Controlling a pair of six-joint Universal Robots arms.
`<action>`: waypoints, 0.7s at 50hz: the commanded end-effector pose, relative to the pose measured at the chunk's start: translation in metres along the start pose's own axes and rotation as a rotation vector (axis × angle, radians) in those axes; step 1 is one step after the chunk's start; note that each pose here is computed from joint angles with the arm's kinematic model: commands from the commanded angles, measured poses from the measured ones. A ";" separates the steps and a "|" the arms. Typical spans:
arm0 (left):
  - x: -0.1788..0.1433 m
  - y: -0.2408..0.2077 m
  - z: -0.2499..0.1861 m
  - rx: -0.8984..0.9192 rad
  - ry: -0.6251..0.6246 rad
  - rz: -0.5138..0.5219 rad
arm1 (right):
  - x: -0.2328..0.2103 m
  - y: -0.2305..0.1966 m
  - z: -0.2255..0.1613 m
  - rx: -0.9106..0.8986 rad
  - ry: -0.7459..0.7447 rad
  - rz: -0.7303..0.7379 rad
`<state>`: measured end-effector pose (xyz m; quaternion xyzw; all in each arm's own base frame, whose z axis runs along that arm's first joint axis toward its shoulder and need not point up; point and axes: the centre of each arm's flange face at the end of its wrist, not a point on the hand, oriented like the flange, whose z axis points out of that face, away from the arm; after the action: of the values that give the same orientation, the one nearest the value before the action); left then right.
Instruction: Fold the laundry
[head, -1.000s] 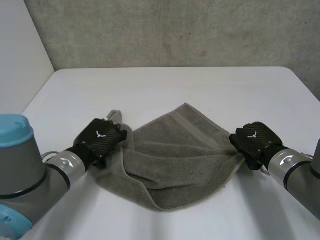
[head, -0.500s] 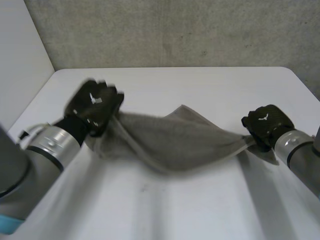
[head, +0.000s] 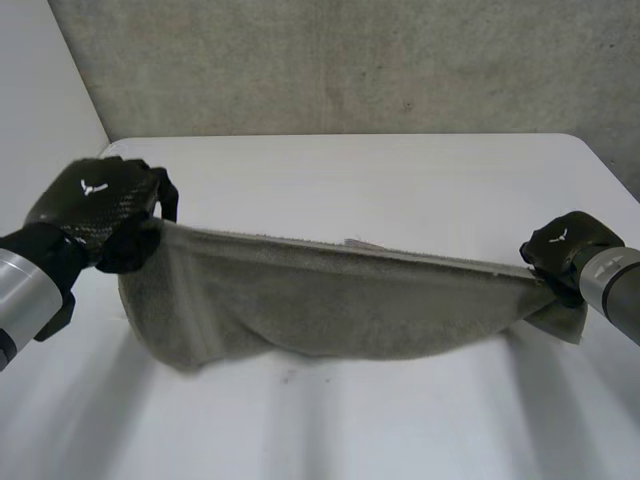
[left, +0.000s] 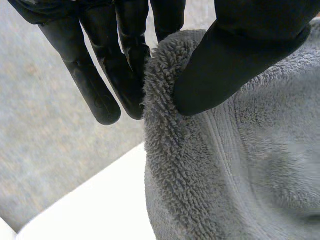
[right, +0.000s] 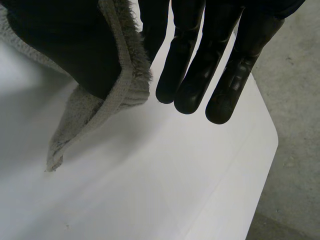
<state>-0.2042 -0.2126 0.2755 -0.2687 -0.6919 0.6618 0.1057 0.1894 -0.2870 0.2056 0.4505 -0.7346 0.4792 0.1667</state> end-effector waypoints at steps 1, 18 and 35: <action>0.002 0.048 0.037 -0.131 0.057 -0.038 | -0.001 -0.013 -0.006 0.050 -0.018 -0.018; -0.084 -0.156 0.143 0.692 -0.378 0.103 | 0.138 -0.180 -0.016 0.813 0.844 0.015; -0.043 0.001 0.131 0.299 -0.265 -0.093 | 0.027 -0.107 0.028 0.719 0.342 -0.042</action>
<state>-0.2385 -0.3621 0.3547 -0.1106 -0.5092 0.8492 0.0861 0.2670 -0.3536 0.3363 0.3341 -0.4034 0.8306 0.1894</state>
